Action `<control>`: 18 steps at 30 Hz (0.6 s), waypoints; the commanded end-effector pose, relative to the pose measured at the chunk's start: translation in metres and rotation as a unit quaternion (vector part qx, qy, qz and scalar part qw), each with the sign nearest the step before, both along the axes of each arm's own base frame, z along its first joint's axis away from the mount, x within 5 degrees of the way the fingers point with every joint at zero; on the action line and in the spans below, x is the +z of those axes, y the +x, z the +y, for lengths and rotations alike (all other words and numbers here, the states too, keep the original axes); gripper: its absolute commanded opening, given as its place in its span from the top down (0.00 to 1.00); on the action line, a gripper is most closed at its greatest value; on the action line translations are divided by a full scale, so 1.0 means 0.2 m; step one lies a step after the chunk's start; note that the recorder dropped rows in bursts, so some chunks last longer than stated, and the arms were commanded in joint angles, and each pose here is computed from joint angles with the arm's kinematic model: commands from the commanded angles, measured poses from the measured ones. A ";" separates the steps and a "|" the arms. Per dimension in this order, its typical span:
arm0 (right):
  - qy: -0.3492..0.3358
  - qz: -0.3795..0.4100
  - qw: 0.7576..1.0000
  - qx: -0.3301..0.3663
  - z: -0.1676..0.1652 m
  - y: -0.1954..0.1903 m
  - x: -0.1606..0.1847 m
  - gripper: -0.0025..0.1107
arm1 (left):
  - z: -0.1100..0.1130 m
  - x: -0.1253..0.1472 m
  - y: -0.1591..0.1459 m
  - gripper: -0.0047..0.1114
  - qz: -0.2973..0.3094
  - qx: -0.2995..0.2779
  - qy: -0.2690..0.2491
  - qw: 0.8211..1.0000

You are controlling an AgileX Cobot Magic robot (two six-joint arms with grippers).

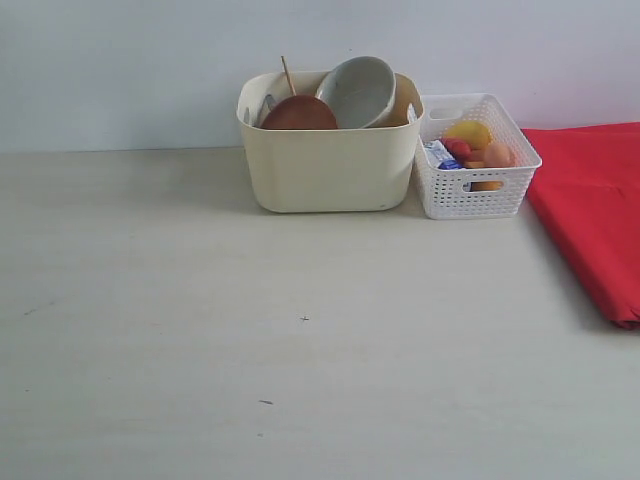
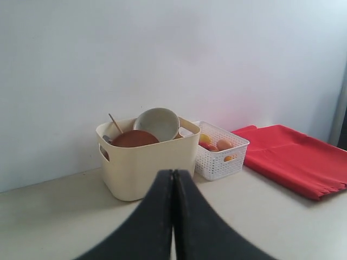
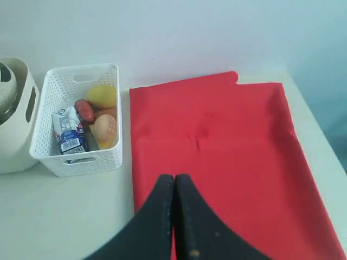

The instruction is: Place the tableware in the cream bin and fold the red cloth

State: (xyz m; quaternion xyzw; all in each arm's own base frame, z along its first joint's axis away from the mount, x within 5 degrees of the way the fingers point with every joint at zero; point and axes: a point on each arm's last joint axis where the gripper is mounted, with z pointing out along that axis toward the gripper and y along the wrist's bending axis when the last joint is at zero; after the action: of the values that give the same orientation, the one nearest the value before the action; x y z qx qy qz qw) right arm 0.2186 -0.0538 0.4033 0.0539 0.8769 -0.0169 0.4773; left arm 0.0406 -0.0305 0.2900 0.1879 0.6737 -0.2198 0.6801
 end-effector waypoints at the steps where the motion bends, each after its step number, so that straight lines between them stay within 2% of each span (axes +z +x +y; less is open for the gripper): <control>1: -0.014 -0.038 0.999 -0.004 0.06 -0.18 -0.06 0.98 | 0.00 -0.01 0.00 0.96 0.009 -0.002 -0.005 1.000; 10: -0.007 -0.112 0.994 -0.010 0.17 -0.49 -0.23 0.98 | 0.00 0.00 -0.01 0.96 0.008 -0.003 0.013 1.000; 13: -0.041 -0.155 0.987 0.025 0.22 -0.59 -0.24 0.98 | 0.00 0.00 -0.01 0.96 0.007 -0.003 0.020 1.000; 18: -0.056 -0.214 0.971 0.088 0.30 -0.74 -0.25 0.98 | 0.00 0.00 -0.01 0.96 0.005 -0.001 0.024 1.000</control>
State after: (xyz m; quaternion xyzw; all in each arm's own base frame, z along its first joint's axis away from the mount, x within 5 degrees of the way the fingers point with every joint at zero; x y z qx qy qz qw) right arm 0.0846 0.0003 0.3528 -0.0179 0.7772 -0.0178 0.6287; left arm 0.0395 -0.0304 0.2885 0.2034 0.6853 -0.2078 0.6677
